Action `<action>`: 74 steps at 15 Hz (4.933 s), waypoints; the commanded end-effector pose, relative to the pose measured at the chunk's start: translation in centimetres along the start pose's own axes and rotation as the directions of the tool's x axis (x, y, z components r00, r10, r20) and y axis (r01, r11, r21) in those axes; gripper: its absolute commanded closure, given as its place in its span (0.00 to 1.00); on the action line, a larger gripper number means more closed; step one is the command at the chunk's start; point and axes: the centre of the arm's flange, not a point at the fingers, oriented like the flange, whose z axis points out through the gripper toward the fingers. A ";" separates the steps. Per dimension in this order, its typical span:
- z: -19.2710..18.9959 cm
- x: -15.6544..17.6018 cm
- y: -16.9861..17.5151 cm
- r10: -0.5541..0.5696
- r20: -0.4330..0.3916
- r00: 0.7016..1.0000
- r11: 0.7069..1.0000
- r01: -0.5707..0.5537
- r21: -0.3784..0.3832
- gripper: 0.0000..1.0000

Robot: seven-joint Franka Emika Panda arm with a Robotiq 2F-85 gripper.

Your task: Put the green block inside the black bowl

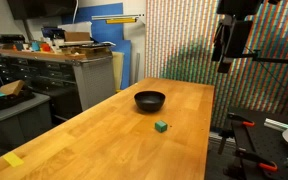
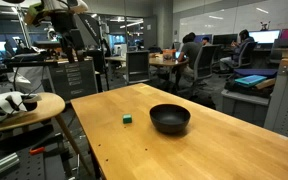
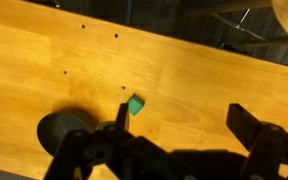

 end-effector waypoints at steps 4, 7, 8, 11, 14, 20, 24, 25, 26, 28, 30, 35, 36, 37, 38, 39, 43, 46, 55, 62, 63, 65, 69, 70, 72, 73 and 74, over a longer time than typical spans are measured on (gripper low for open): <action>-0.3 0.1 0.0 0.000 -0.006 1.000 1.000 0.000 0.001 0.00; -0.3 0.1 0.0 0.000 -0.006 1.000 1.000 0.000 0.001 0.00; 0.1 0.3 0.0 0.013 0.000 1.000 1.000 -0.013 -0.005 0.00; 1.3 1.6 0.0 0.091 -0.018 0.996 0.996 -0.092 -0.024 0.00; 2.7 3.6 0.5 0.206 -0.050 0.977 0.977 -0.208 -0.042 0.00; 7.8 7.7 2.4 0.388 -0.073 0.919 0.918 -0.392 -0.061 0.00; 11.1 10.2 3.2 0.439 -0.058 0.896 0.896 -0.442 -0.036 0.00; 11.9 10.9 3.2 0.443 -0.049 0.895 0.896 -0.444 -0.019 0.00; 12.7 11.5 3.2 0.444 -0.035 0.895 0.896 -0.445 -0.006 0.00; 14.3 12.9 3.1 0.449 -0.011 0.894 0.894 -0.448 0.028 0.00; 16.1 14.1 3.2 0.454 0.009 0.891 0.890 -0.454 0.046 0.00; 21.3 16.0 3.6 0.471 0.075 0.879 0.878 -0.475 0.060 0.00; 22.3 16.3 3.6 0.474 0.090 0.876 0.875 -0.480 0.061 0.00; 23.2 16.5 3.7 0.478 0.098 0.873 0.873 -0.485 0.059 0.00; 24.2 16.7 3.7 0.482 0.112 0.869 0.870 -0.489 0.055 0.00; 25.0 16.8 3.8 0.486 0.122 0.865 0.868 -0.495 0.048 0.00; 27.0 16.8 4.1 0.515 0.153 0.843 0.850 -0.525 0.032 0.00; 27.5 16.4 4.3 0.544 0.161 0.824 0.832 -0.554 0.024 0.00; 29.1 15.8 5.0 0.567 0.203 0.799 0.814 -0.581 0.015 0.23; 29.3 15.1 5.3 0.572 0.206 0.794 0.811 -0.584 -0.001 0.80; 29.2 14.9 5.3 0.575 0.203 0.793 0.810 -0.586 -0.004 0.83; 28.4 14.6 5.4 0.577 0.195 0.793 0.809 -0.588 -0.005 0.83; 25.5 14.5 5.5 0.569 0.166 0.806 0.817 -0.577 0.000 0.83; 24.5 14.6 5.6 0.566 0.157 0.809 0.820 -0.572 -0.008 0.83; 22.2 14.6 5.8 0.554 0.138 0.821 0.830 -0.558 -0.008 0.83; 21.1 14.6 6.1 0.550 0.126 0.826 0.833 -0.552 -0.015 0.83; 20.0 14.7 6.5 0.549 0.114 0.828 0.835 -0.550 -0.021 0.83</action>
